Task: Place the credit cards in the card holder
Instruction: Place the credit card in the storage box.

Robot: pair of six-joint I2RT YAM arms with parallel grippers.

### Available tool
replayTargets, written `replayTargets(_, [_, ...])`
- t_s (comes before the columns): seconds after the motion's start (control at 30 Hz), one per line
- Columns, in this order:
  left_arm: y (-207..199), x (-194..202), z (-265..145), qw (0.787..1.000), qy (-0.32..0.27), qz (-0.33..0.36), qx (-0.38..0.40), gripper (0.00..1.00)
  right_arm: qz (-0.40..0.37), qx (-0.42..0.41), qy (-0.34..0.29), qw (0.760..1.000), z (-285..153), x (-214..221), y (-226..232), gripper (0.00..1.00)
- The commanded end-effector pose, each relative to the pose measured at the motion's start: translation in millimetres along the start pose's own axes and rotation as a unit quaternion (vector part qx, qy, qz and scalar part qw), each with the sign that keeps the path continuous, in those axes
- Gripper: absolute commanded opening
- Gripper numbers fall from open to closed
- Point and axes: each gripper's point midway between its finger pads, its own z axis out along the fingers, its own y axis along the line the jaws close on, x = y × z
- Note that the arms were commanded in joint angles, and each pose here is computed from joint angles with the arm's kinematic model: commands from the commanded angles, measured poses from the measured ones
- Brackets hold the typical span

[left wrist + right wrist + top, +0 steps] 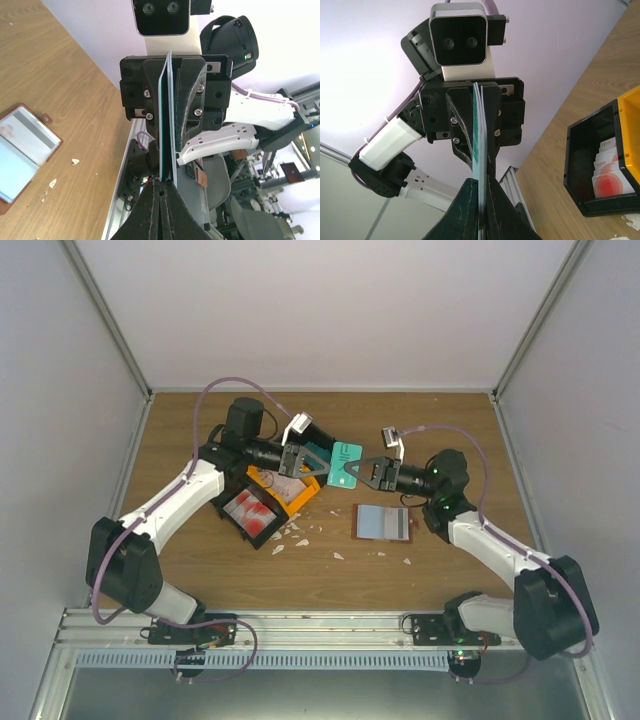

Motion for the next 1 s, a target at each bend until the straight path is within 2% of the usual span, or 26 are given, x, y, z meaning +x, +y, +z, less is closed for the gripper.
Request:
replayTargets(0.0, [-12.3,-6.2,5.0,0.999,0.003,0.018,0.04,0.0,0.016,0.004,-0.02,1.0,10.5,-20.7,-16.4,0.07])
replayTargets(0.17, [22.2,-25.6,-16.4,0.999,-0.035,-0.029,0.011,0.0,0.067,0.003,-0.029,0.997,20.7,-37.8,-51.0,0.1])
replayTargets(0.3, [46.3,-29.3,-21.8,0.997,-0.041,-0.062,0.005,0.0,0.099,-0.001,-0.036,0.994,31.4,-49.2,-78.3,0.14])
replayTargets(0.67, [118.5,-41.0,-50.3,0.989,-0.076,-0.123,-0.039,0.0,0.144,0.032,-0.041,0.988,52.1,-65.5,-146.9,0.15])
replayTargets(0.8, [142.4,-40.8,-54.7,0.985,-0.082,-0.145,-0.051,0.0,0.158,0.053,-0.04,0.985,57.0,-67.9,-170.4,0.12])
replayTargets(0.97, [163.4,-34.6,-55.8,0.98,-0.079,-0.171,-0.062,0.01,0.171,0.059,-0.045,0.983,61.8,-73.3,-182.7,0.01])
